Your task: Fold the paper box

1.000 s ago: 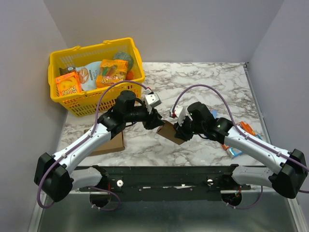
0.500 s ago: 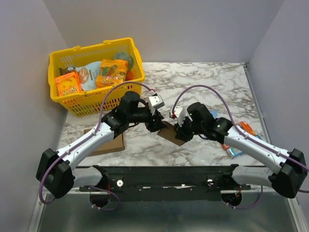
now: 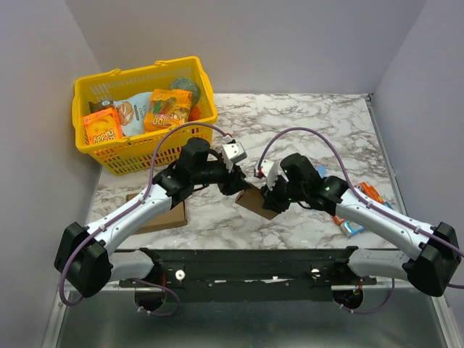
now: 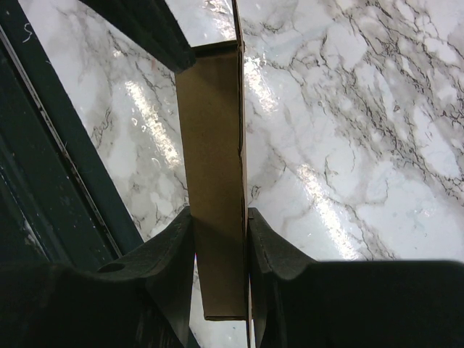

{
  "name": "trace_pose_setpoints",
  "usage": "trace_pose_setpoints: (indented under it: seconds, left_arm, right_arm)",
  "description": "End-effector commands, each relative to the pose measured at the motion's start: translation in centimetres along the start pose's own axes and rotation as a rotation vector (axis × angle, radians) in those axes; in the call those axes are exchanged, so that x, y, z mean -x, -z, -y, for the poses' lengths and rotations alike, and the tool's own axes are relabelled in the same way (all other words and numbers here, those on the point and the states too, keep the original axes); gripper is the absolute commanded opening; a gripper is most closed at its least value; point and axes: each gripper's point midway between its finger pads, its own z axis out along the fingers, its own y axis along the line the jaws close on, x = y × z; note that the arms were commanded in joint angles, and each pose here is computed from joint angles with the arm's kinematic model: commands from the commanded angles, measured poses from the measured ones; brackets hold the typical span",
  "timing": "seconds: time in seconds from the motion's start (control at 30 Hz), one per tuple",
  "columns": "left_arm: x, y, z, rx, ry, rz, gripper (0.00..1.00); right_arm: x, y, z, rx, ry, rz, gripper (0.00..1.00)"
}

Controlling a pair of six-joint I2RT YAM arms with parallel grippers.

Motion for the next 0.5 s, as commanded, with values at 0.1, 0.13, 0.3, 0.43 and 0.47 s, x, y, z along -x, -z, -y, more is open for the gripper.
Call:
trace_pose_setpoints:
  seconds: [0.1,0.13,0.3,0.43,0.47]
  left_arm:
    - [-0.3,-0.4,0.5,-0.024,-0.011,-0.005,0.41]
    - [-0.4,-0.5,0.4,-0.025,-0.009,-0.009,0.41]
    - [-1.1,-0.7,-0.2,0.008,-0.016,-0.031,0.48]
    - [-1.3,-0.8,-0.2,0.008,-0.012,-0.039,0.46]
    - [-1.4,-0.8,-0.2,0.007,-0.010,-0.042,0.44]
  right_arm:
    - [1.4,0.3,-0.4,0.019,0.018,0.030,0.33]
    - [1.4,0.3,-0.4,0.020,0.018,0.030,0.33]
    - [1.4,0.3,-0.5,0.024,0.016,0.029,0.33]
    - [1.4,0.3,-0.5,0.027,0.018,0.030,0.33]
    - [1.5,0.4,-0.5,0.027,0.018,0.031,0.33]
